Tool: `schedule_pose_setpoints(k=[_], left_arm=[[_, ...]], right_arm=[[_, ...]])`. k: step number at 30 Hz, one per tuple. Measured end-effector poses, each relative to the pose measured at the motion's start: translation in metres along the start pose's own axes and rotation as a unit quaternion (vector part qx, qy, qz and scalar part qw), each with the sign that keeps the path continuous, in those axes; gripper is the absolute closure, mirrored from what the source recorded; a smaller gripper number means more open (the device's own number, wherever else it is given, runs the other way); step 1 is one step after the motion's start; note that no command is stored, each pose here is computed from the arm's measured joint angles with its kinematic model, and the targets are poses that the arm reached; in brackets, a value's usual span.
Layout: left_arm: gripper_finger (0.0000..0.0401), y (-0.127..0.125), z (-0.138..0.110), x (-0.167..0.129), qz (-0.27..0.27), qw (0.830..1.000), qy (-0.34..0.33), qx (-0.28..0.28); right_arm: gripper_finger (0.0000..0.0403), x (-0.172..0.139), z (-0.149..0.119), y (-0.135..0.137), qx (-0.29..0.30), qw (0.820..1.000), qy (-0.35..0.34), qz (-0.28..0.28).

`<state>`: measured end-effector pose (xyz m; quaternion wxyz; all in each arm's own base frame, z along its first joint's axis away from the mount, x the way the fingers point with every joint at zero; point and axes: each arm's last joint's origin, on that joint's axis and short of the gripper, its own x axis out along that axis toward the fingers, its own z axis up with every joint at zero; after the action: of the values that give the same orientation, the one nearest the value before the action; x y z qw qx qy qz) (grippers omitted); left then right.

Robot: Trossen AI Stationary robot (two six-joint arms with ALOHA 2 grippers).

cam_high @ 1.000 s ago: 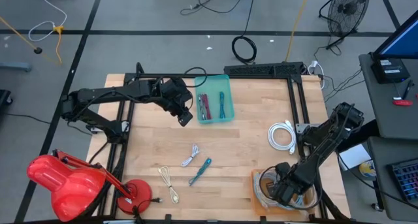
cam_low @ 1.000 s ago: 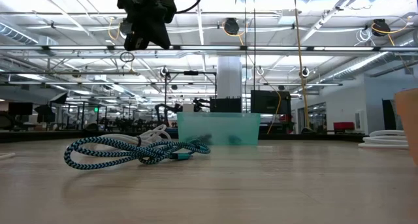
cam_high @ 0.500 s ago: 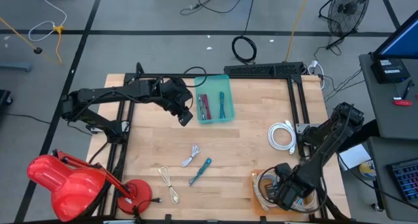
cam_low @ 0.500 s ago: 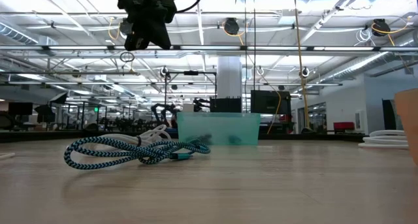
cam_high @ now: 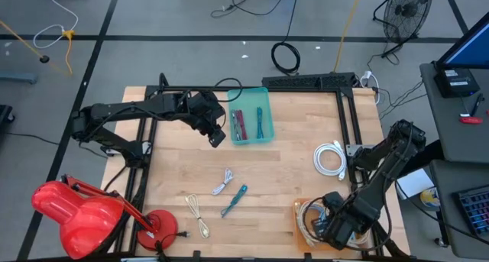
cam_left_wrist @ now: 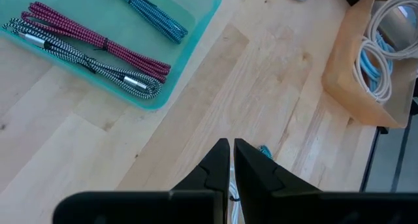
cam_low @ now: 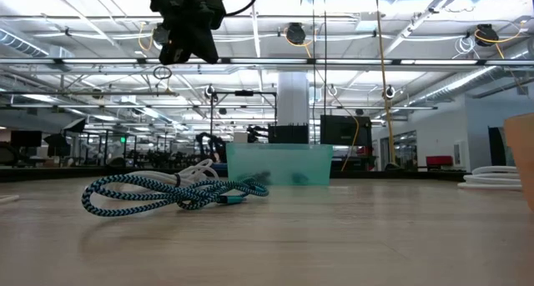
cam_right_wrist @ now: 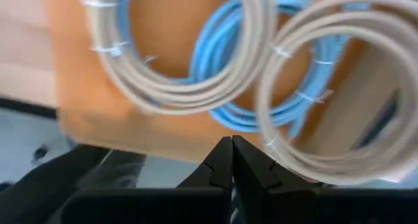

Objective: Pick & Place USB Port
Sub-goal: Put the right brown charger cable into the orange bin

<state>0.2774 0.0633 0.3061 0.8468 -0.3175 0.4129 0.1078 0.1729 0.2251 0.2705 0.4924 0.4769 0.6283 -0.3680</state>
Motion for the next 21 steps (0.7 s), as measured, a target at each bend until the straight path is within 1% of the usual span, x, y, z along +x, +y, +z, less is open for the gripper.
schedule_pose_setpoints(k=[3,5,7,9,11,13,15,18,19,21], left_arm=[[0.0378,0.000,0.000,0.000,-0.001,1.000,-0.002,0.001],[0.0377,-0.001,0.001,0.000,-0.003,1.000,-0.007,0.002],[0.0378,-0.001,0.002,0.000,-0.004,1.000,-0.009,0.003],[0.0377,-0.001,0.002,0.000,-0.005,1.000,-0.010,0.003],[0.0378,-0.002,0.002,0.000,-0.007,1.000,-0.013,0.004],[0.0377,-0.002,0.003,0.000,-0.009,1.000,-0.016,0.005],[0.0377,-0.002,0.003,0.000,-0.010,1.000,-0.017,0.006],[0.0378,-0.002,0.003,0.000,-0.010,1.000,-0.018,0.006],[0.0377,-0.002,0.003,0.000,-0.010,1.000,-0.018,0.006],[0.0378,-0.002,0.003,0.000,-0.010,1.000,-0.018,0.006]], right_arm=[[0.0403,-0.001,-0.004,0.010,-0.022,0.998,0.006,0.062],[0.0403,-0.003,-0.006,0.018,-0.033,0.993,0.000,0.113],[0.0403,-0.005,-0.006,0.026,-0.041,0.986,-0.014,0.164],[0.0403,-0.008,-0.005,0.034,-0.050,0.974,-0.037,0.219],[0.0403,-0.014,-0.004,0.044,-0.063,0.955,-0.068,0.282],[0.0403,-0.022,0.000,0.052,-0.067,0.936,-0.093,0.334],[0.0403,-0.030,0.006,0.061,-0.073,0.919,-0.112,0.371],[0.0403,-0.040,0.020,0.077,-0.095,0.897,-0.129,0.411],[0.0403,-0.044,0.025,0.083,-0.106,0.887,-0.137,0.428],[0.0403,-0.056,0.036,0.095,-0.139,0.857,-0.162,0.469]])
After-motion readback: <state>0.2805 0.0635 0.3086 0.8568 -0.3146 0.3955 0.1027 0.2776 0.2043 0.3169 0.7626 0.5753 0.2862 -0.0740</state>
